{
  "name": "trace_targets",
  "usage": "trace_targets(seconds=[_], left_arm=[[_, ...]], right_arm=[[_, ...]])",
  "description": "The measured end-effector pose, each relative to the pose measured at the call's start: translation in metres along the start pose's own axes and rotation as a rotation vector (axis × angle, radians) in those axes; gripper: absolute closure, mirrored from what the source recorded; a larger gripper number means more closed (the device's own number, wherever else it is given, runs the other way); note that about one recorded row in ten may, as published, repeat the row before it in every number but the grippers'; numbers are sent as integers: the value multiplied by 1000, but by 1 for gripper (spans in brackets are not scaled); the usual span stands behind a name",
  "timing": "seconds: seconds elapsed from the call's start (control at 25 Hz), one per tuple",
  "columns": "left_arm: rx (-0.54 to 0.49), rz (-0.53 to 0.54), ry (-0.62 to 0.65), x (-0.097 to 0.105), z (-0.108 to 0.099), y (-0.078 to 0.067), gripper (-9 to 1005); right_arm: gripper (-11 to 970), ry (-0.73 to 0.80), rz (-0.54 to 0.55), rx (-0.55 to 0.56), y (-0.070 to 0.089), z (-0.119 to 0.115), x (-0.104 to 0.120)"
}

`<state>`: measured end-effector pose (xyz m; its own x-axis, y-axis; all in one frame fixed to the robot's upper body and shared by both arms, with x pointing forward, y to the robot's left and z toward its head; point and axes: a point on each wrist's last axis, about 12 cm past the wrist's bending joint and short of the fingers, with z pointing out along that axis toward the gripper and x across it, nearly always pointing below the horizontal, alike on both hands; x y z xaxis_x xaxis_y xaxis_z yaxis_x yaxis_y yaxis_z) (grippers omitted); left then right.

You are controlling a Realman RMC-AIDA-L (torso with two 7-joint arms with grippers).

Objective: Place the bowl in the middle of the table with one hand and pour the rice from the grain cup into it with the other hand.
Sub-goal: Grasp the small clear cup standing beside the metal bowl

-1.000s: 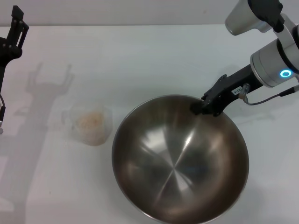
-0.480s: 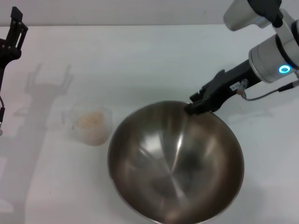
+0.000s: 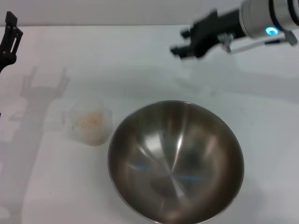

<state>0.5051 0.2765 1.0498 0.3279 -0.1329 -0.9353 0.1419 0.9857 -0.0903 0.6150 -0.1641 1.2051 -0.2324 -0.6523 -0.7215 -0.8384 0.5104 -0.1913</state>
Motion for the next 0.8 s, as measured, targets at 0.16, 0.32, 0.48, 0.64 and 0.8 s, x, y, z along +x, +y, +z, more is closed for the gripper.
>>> trace_targets(seconds=[0.16,0.32,0.48,0.64,0.8], left_arm=[[-3,5,-1,0,-2,1,254],[-5,15,3,0,-3,4,256],[-5,18,4,0,-3,5,258],[-5,21,4,0,-3,6,260],[-5,21,4,0,-4,6,262]], right_arm=[[474,-86,-97,158,0,5,-5],[474,-230,-207,383,10,13,-5],[474,-442,-233,635,22,15,5],[474,-638,-195,839,37,18,29],[474,-868,36,913,39,13,77]])
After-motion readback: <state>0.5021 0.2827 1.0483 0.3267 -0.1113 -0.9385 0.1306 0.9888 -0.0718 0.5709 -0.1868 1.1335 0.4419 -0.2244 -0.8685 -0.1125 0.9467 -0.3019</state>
